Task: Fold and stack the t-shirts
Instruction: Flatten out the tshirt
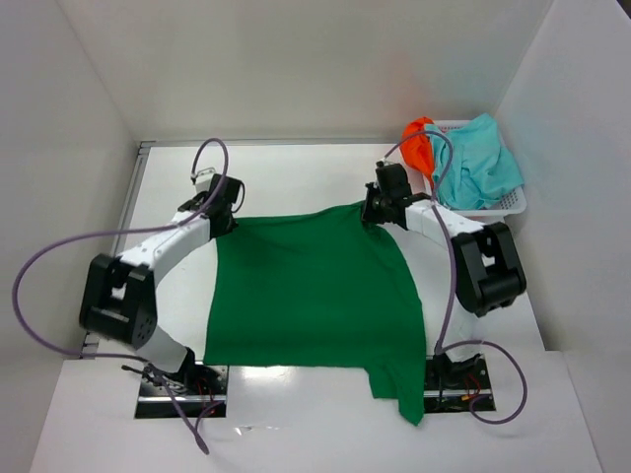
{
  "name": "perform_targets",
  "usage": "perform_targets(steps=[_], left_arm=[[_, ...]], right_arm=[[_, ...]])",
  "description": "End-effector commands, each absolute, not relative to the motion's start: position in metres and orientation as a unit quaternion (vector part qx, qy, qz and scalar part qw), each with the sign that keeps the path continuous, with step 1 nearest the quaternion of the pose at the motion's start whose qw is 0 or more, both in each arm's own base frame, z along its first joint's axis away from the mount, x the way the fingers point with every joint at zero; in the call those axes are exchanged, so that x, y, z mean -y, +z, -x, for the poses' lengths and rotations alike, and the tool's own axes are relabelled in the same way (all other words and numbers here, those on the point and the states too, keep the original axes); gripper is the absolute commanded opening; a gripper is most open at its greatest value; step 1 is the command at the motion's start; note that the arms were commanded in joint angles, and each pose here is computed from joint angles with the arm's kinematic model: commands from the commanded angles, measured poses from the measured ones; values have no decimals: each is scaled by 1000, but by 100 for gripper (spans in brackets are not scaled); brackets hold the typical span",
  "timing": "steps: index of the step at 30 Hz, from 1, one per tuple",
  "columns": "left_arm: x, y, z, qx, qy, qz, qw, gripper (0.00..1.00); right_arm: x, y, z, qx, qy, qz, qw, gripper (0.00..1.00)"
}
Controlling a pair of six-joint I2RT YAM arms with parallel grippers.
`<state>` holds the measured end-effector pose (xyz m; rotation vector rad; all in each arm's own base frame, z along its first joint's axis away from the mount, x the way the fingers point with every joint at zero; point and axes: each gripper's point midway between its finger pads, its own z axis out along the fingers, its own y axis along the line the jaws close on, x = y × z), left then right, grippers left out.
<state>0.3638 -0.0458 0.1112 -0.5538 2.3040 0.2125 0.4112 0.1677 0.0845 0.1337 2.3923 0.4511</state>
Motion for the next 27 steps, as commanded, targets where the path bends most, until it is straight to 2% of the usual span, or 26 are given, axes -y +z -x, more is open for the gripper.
perform_targets(steps=[1,3,7,16,19,20,21,23,24,25,27], left_arm=[[25,113,-409,-876,99,254,399,0],[13,118,-431,-865,98,262,416,0],[-10,110,-461,-862,106,271,415,0],[-35,113,-504,-857,98,251,440,0],[-35,108,-516,-860,103,240,438,0],[-35,107,-519,-860,103,240,438,0],[-40,101,-519,-861,107,243,433,0],[-39,101,-527,-860,106,244,437,0],[-47,103,-527,-858,109,250,435,0],[-51,97,-527,-860,113,253,429,0],[-57,101,-528,-856,114,258,433,0]], right_arm=[[-186,121,-463,-885,199,-42,420,0],[-186,111,-476,-886,188,-48,421,0],[-178,128,-514,-871,149,-56,465,0],[-166,142,-565,-859,81,-68,501,0],[-170,133,-575,-862,76,-59,497,6],[-174,127,-574,-866,83,-48,490,9],[-177,128,-577,-864,89,-46,493,18],[-182,126,-579,-863,101,-40,493,29],[-185,122,-581,-865,104,-37,490,55],[-185,114,-581,-868,102,-37,485,67],[-179,113,-581,-869,88,-44,484,80]])
